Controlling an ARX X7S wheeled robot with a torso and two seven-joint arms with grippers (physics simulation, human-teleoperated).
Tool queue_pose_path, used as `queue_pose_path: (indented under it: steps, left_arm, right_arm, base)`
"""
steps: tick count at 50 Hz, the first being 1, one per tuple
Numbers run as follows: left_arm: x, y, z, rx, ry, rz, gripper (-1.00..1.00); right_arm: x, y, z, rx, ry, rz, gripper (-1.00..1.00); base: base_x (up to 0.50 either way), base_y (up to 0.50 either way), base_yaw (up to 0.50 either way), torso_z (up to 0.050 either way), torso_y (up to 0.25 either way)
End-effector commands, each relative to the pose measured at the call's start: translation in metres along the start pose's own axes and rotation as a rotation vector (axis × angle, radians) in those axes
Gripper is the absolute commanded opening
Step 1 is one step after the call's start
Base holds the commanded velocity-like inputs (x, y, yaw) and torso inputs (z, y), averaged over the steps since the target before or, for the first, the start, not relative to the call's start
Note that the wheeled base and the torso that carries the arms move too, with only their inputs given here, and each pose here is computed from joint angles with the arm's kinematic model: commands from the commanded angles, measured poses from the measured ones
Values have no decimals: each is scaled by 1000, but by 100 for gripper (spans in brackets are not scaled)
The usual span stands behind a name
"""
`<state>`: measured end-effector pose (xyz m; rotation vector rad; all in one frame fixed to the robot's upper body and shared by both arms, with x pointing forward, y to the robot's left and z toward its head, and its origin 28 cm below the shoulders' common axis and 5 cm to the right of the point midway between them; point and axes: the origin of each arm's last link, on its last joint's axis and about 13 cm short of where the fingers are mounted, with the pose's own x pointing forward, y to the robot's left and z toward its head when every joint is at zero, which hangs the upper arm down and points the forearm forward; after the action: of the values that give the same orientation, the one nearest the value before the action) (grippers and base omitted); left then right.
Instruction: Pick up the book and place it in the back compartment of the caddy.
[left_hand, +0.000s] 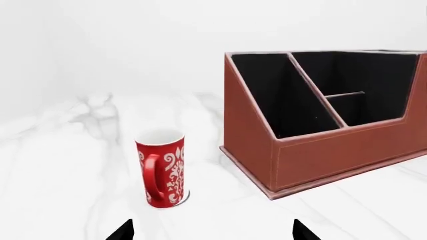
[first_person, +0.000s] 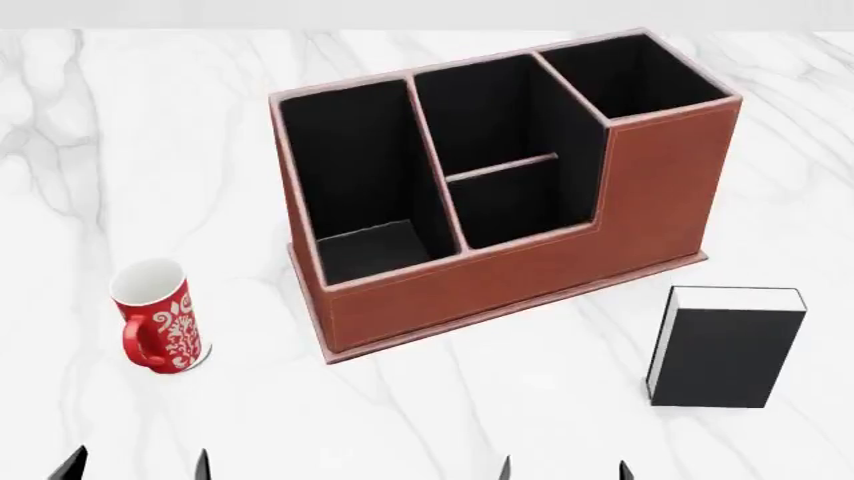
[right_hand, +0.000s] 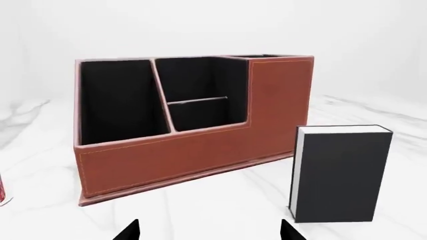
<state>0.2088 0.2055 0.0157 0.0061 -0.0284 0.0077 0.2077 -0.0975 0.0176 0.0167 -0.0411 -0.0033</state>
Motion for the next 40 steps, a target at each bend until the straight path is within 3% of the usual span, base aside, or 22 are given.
queue_pose_path:
  steps: [1, 3, 40]
  left_arm:
    - [-3, 0, 3, 15, -60, 17, 100]
    - [-4, 0, 5, 26, -116, 38, 100]
    - [-34, 0, 28, 44, -513, 121, 100]
  right_arm:
    - [-4, -1, 6, 15, -72, -14, 100]
    - [-6, -1, 8, 22, -95, -15, 100]
    - [-32, -7, 32, 95, -374, -91, 100]
  base:
    - [0, 0, 0, 0, 0]
    - [0, 0, 0, 0, 0]
    - [0, 0, 0, 0, 0]
